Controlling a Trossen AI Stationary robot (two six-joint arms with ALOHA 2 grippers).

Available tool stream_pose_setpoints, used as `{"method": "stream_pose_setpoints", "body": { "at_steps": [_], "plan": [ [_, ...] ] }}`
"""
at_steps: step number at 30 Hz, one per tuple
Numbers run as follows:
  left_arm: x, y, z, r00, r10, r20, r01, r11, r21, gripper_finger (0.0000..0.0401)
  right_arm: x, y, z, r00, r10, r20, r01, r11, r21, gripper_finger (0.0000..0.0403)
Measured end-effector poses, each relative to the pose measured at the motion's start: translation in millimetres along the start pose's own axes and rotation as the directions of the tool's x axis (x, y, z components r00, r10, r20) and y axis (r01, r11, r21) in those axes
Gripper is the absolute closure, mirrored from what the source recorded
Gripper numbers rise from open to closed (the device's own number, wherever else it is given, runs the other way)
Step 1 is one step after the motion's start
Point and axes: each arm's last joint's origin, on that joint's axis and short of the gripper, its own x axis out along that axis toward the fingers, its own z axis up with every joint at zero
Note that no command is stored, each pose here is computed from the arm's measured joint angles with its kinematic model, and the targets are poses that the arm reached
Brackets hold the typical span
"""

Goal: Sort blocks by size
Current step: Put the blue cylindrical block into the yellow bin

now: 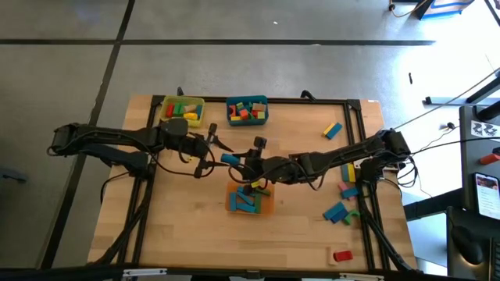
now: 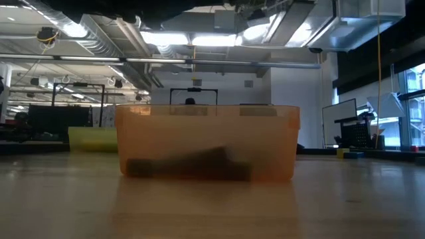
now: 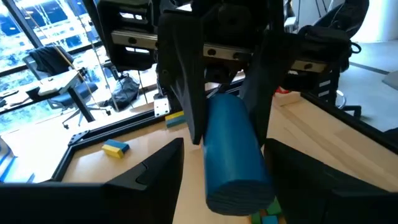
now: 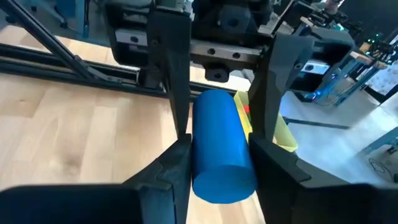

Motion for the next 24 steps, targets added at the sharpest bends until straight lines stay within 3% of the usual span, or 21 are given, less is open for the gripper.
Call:
{"method": "stream_pose_setpoints", "body": {
  "at_steps": [14, 24],
  "plan": [
    [0.0, 0.4, 1.0, 1.000, 0.004, 0.010, -0.004, 1.000, -0.006, 0.0200, -0.1, -0.2, 0.9, 1.000, -0.001, 0.009, 0.001, 1.000, 0.003, 0.0265],
    [0.0, 0.4, 0.6, 1.000, 0.005, 0.006, -0.005, 1.000, -0.002, 0.0284, -0.4, -1.1, 1.0, 1.000, -0.018, 0.005, 0.018, 1.000, 0.003, 0.0265]
  ]
}}
